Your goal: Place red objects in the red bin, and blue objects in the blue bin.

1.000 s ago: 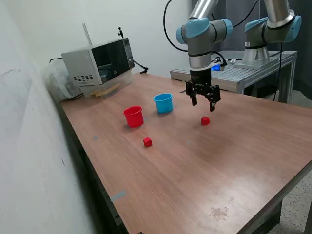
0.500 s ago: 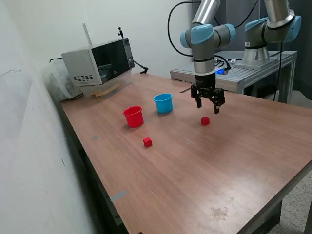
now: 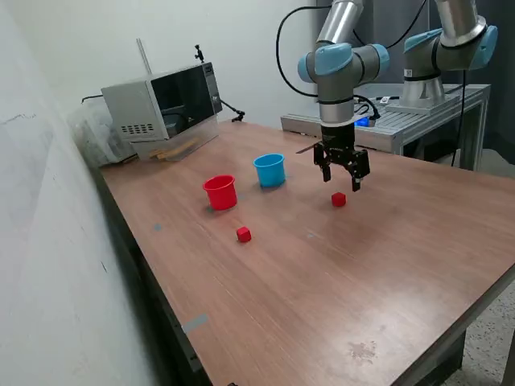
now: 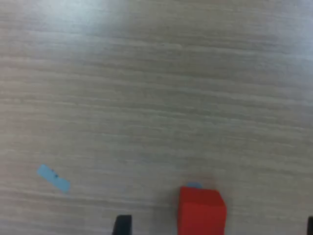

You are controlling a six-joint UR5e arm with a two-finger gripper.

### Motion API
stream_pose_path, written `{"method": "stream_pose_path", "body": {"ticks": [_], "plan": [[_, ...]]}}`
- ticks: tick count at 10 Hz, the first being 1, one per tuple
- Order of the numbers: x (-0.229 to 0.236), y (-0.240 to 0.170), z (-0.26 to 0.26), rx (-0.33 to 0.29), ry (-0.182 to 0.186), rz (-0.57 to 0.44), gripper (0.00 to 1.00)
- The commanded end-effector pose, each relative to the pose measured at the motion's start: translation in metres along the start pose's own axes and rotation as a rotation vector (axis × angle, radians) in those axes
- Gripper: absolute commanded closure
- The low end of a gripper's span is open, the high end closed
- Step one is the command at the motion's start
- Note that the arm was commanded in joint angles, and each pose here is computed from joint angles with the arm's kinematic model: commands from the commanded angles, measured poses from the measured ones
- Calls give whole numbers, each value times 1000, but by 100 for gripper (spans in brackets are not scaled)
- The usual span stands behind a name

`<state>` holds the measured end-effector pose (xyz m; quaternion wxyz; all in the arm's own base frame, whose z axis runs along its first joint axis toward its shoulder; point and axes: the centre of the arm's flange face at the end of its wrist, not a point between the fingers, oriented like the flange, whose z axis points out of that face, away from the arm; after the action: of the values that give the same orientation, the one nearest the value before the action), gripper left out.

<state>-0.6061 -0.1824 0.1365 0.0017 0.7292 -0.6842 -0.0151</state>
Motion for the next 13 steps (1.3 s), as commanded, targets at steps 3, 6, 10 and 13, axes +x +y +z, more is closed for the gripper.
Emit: {"method": "stream_pose_path", "body": {"ticks": [3,6,10,13], "plan": [[0,0,20,23,0,-15,0],[-1,1,22,15,0,-15,100],[-2,1,23,17,0,-33,100],[-4,-1,-45,-72,-1,-50,100]]}}
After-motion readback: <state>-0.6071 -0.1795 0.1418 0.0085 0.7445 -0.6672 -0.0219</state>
